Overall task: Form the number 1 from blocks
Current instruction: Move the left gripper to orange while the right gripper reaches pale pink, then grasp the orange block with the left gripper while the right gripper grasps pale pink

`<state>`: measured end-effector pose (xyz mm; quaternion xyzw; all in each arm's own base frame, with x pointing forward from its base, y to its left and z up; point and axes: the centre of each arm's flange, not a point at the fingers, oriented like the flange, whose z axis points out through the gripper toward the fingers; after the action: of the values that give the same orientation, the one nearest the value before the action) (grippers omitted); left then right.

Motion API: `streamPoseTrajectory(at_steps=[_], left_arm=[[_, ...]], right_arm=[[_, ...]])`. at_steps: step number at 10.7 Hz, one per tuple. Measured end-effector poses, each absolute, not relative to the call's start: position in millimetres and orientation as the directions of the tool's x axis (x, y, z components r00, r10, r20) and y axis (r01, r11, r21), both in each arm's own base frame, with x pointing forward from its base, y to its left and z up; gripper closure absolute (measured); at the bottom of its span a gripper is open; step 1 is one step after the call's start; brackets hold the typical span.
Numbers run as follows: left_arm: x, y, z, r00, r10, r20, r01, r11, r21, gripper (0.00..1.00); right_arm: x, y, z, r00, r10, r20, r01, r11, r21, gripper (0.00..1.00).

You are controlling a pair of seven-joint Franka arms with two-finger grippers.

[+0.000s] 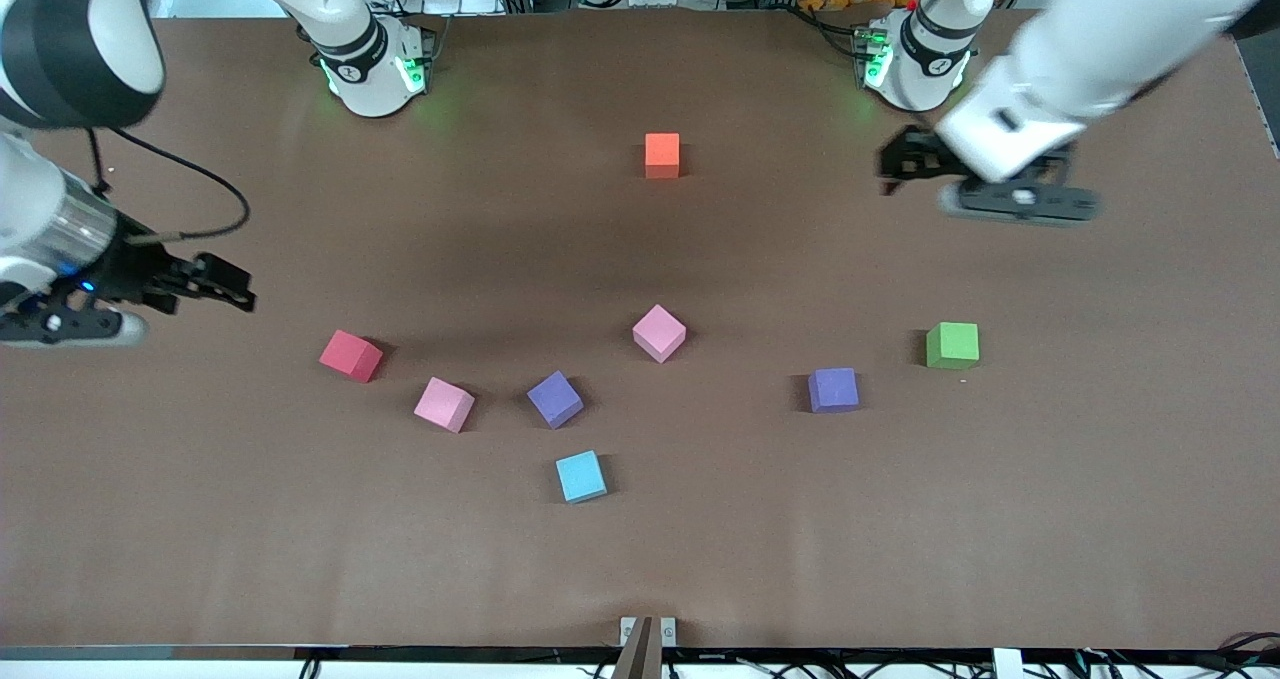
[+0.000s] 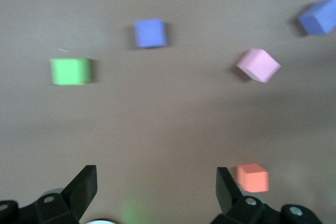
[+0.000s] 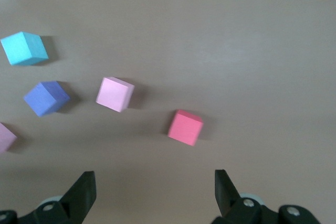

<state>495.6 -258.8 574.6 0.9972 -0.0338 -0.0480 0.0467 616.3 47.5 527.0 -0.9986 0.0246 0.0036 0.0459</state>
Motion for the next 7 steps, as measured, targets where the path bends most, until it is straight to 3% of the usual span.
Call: streamPoseTrajectory(at_steps=[4, 7], left_arm=[[390, -409, 479, 0.994, -0.079, -0.08, -0.07, -0.992, 0.104, 0.0], [329, -450, 419, 0.975, -0.174, -0.14, -0.163, -0.983, 0.086, 0.0]], right_arm=[[655, 55, 423, 0.971, -0.226, -0.073, -0.231, -0.97, -0.078, 0.0], [671, 102, 359, 0.908, -0.414, -0.067, -0.418, -0.906, -0.063, 0.0]])
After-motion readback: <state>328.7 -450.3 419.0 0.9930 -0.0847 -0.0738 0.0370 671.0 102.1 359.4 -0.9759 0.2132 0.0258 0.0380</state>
